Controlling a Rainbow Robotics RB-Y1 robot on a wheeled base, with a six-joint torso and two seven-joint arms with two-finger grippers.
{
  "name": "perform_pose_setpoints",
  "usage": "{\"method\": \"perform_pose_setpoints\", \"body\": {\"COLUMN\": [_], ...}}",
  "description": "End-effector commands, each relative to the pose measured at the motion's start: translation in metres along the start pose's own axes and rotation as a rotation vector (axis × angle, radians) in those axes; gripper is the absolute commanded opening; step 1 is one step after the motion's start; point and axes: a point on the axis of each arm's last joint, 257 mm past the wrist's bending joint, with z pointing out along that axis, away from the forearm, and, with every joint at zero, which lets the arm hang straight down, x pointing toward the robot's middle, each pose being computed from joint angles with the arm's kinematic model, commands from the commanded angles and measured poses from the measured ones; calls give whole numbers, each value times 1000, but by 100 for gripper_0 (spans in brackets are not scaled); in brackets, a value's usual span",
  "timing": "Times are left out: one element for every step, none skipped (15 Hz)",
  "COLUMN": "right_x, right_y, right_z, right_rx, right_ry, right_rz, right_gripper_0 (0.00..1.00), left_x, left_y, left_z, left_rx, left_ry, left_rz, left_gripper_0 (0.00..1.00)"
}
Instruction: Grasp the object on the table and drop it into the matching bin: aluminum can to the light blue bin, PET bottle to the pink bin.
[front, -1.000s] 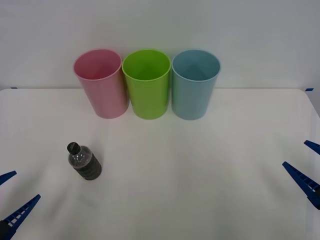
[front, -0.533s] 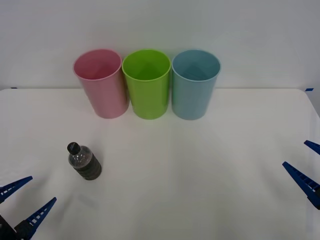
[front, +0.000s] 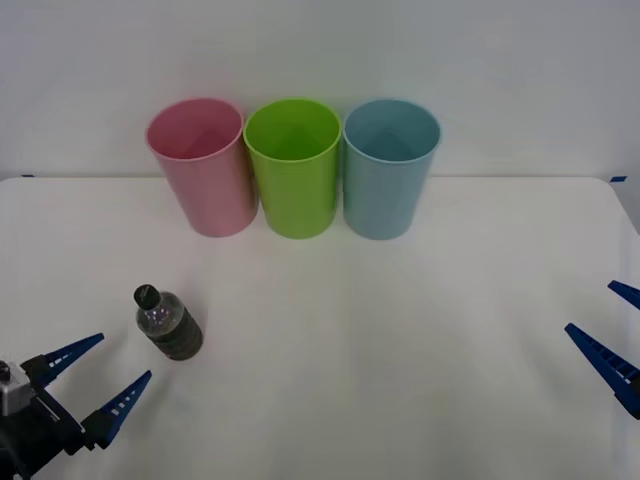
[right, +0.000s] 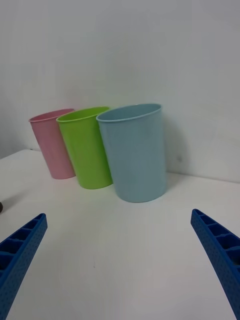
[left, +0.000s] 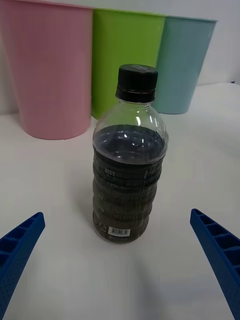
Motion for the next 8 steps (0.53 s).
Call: {"method": "perform_pose_setpoints", "body": {"right_x": [0, 0, 0, 0, 0, 0, 0, 0], "right_y": [0, 0, 0, 0, 0, 0, 0, 0], "right_z": [0, 0, 0, 0, 0, 0, 0, 0], "right_rx": [0, 0, 0, 0, 0, 0, 0, 0], "right_ry": [0, 0, 0, 0, 0, 0, 0, 0], "right_rz": [0, 0, 0, 0, 0, 0, 0, 0], "right_gripper_0": [100, 100, 100, 100, 100, 100, 100, 100], "left_x": [1, 1, 1, 1, 1, -1, 0, -1], "left_y": [-2, -4, -4, -3, -4, -5, -8, -7], "left_z": [18, 25, 31, 38, 44, 49, 55, 61], "left_rx": [-18, -24, -31, -40, -41, -44, -42, -45], "left_ry": [-14, -17, -18, -19, -18, -24, -21, -25], "left_rz": [-2, -1, 3, 6, 11, 8, 14, 14], "left_gripper_0": [100, 100, 100, 100, 100, 100, 100, 100]}}
